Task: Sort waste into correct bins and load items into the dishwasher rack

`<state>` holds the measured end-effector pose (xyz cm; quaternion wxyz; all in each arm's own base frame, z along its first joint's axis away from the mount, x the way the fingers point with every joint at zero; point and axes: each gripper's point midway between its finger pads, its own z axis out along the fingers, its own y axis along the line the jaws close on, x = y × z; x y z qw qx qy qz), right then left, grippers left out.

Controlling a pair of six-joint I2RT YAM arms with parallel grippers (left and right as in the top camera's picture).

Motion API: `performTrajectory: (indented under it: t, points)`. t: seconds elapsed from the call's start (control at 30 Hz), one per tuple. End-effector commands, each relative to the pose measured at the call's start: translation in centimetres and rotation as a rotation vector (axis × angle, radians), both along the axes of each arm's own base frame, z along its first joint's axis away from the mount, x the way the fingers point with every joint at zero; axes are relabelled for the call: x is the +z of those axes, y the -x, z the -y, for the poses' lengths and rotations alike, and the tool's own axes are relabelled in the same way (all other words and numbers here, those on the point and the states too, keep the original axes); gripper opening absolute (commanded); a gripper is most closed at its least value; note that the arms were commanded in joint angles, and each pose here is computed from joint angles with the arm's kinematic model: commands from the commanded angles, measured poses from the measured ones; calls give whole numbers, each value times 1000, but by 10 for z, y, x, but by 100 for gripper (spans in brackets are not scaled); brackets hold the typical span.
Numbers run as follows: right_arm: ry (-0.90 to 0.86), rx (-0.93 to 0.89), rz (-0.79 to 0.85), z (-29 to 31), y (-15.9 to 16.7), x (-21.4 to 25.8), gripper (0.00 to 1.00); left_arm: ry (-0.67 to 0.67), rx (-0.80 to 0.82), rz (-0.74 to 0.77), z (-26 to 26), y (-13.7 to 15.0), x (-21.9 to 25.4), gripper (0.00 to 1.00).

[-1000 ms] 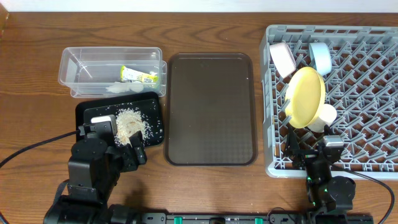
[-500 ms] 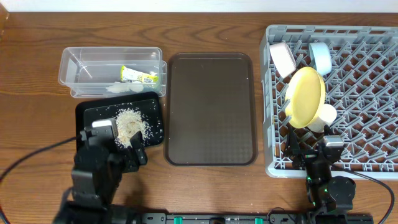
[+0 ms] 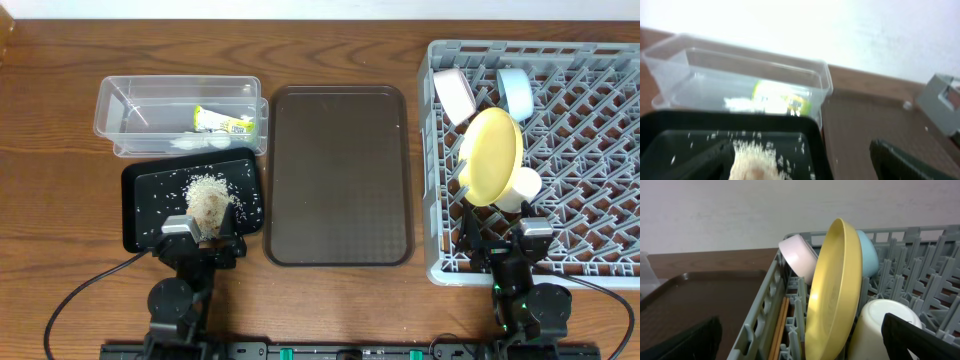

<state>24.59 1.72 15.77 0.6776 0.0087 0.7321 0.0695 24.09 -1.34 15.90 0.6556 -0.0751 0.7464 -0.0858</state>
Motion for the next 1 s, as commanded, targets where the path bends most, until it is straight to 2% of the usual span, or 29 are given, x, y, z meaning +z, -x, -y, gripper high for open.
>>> performTrajectory:
  t: [0.0,0.13,0.97]
  points:
    - [14,5,1,-1,0,0,99,-62,0,36,-1,-4,-7,89]
    - [14,5,1,-1,0,0,99,-122,-9,-2,-1,-3,-17,89]
    - [14,5,1,-1,0,0,99,-121,-36,-35,3,-2,-25,89]
